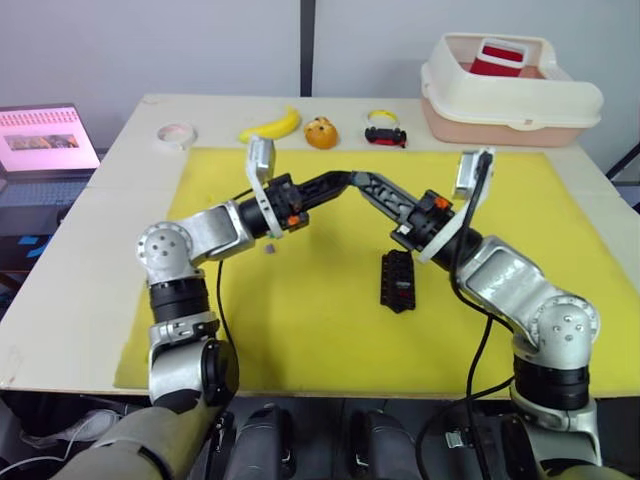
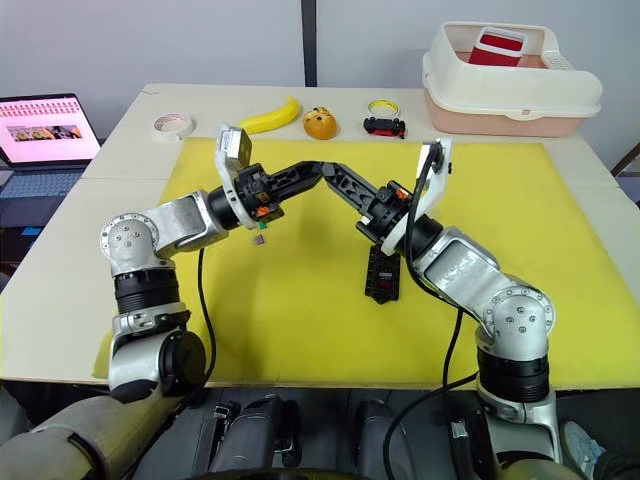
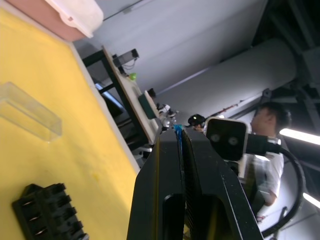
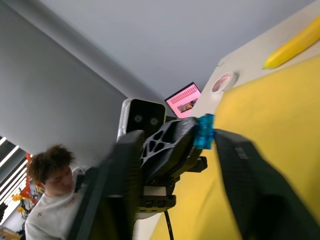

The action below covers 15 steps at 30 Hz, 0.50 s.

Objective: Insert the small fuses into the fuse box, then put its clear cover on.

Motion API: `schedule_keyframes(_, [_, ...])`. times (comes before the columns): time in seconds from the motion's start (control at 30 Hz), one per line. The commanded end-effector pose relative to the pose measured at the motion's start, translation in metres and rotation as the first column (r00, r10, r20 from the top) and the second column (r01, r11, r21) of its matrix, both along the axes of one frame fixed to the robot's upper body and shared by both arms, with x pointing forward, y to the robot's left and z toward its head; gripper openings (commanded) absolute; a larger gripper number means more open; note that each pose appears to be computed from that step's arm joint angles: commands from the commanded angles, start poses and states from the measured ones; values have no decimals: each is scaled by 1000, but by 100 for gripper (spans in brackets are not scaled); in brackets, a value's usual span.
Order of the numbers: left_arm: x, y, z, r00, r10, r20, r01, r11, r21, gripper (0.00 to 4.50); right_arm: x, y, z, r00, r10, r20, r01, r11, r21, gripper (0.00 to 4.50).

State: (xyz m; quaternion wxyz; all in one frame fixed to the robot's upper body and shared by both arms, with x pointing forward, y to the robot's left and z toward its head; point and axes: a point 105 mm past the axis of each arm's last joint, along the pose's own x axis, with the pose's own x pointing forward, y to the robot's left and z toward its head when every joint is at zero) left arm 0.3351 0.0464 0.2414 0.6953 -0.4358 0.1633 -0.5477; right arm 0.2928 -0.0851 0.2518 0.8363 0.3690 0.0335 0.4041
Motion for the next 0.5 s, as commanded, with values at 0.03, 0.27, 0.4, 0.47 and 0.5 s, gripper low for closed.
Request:
schedule_keyframes(0.03, [-1, 1, 8, 1000, -6, 25, 7, 1000, -28, 0, -8, -3, 11, 999, 12, 44, -13, 1000, 20, 352])
schedule_keyframes(0.27, [-1, 3, -3, 1000, -13, 12, 13, 999, -31, 0, -3, -5, 6, 999, -3, 32, 2, 1000, 16, 352])
schedule_keyframes(0.4, [-1, 2, -2, 1000, -21, 18, 22, 999, -35, 0, -2, -3, 7, 1000, -11, 29, 10, 1000, 23, 352])
schedule_keyframes(0.47, [-1, 1, -2, 1000, -22, 20, 22, 999, -36, 0, -3, -2, 8, 1000, -8, 28, 7, 1000, 23, 352])
schedule_keyframes(0.5, [-1, 1, -1, 1000, -22, 21, 22, 999, -37, 0, -4, 0, 7, 1000, -5, 27, 5, 1000, 18, 352])
